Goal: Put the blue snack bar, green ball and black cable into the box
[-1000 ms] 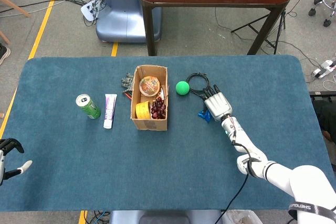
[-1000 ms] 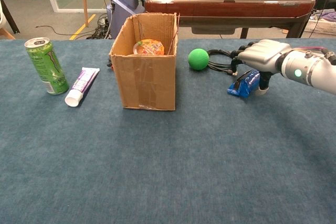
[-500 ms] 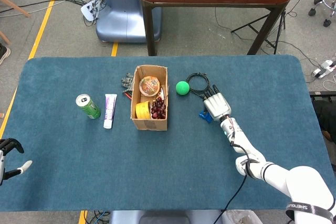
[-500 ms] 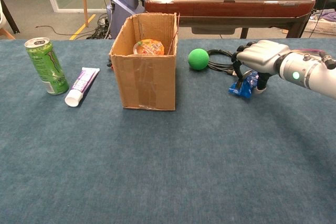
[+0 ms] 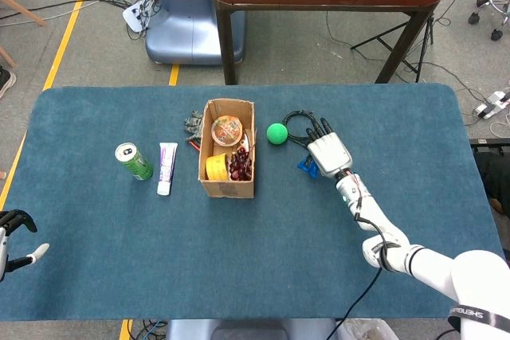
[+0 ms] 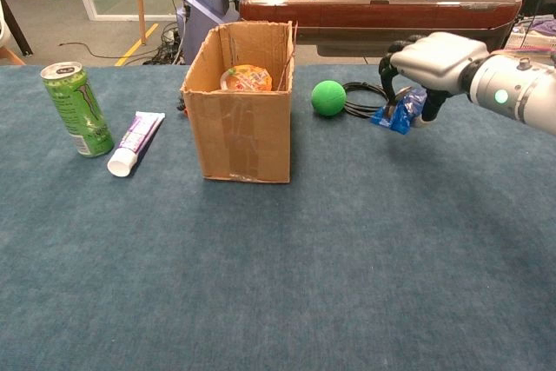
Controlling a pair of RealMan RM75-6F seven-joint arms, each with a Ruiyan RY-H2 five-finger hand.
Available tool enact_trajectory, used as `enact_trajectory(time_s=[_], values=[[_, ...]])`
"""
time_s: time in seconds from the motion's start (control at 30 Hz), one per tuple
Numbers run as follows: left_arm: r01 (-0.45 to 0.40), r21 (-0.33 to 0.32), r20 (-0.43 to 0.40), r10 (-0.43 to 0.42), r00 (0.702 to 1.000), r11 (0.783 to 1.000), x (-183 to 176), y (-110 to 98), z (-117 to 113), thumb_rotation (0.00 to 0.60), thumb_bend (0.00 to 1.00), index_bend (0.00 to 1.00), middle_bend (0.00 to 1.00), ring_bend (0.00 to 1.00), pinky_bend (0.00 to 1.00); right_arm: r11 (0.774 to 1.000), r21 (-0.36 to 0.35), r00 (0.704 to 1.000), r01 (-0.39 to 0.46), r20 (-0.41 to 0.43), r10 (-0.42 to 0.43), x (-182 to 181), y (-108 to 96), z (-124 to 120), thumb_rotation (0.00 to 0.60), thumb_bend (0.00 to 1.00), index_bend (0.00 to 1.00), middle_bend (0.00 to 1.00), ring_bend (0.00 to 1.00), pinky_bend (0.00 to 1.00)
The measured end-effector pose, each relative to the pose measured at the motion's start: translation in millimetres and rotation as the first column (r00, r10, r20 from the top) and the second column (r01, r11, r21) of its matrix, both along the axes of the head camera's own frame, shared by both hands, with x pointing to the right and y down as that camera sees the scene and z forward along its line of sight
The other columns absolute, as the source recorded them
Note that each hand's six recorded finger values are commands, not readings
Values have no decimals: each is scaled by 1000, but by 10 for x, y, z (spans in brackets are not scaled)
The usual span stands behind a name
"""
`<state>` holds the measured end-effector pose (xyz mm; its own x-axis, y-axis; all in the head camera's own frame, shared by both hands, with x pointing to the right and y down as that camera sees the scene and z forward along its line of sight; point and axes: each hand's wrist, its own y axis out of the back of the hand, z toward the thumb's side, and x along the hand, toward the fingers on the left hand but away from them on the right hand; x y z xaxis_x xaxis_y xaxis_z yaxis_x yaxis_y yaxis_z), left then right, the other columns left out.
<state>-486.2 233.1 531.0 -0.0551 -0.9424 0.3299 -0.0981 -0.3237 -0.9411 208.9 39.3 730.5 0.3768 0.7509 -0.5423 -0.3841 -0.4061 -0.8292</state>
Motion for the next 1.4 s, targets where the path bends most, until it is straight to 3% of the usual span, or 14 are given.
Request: enact_trajectory(time_s=[0.37, 0.63, 0.93, 1.03, 1.27, 1.4], values=[[-7, 1, -4, 7, 1000, 1000, 16, 2, -2, 600, 76, 568, 461, 374, 681, 988, 149, 988, 35, 146, -57, -454, -191, -772, 600, 312, 618, 195, 0, 72], [-10, 5, -11, 11, 1000, 1000, 28, 3, -12, 600, 76, 568, 461, 374, 681, 972, 233, 950, 43, 292, -112, -917, -270, -1267, 600, 312, 625, 206, 0, 72], [1, 19, -19, -1, 1000, 1000, -1, -5, -58, 600, 76, 568, 461, 374, 681, 965, 249, 934, 85, 317, -164, -1335, -208, -1223, 600, 303, 606, 207, 0, 73], [4, 22, -23, -4, 1000, 1000, -6, -1, -77, 600, 76, 568, 461, 374, 681, 967, 235, 937, 94, 308, -166, -1439, -192, -1127, 600, 287, 517, 207, 0, 72], [4, 28, -33, -3, 999, 1000, -6, 7, -110, 600, 76, 568, 461, 374, 681, 973, 200, 942, 111, 291, -167, -1638, -146, -903, 600, 33, 185, 172, 0, 73], [3, 26, -34, -2, 999, 1000, -8, 8, -111, 600, 76, 568, 461, 374, 681, 976, 188, 939, 113, 300, -167, -1704, -131, -844, 600, 1, 121, 169, 0, 72]])
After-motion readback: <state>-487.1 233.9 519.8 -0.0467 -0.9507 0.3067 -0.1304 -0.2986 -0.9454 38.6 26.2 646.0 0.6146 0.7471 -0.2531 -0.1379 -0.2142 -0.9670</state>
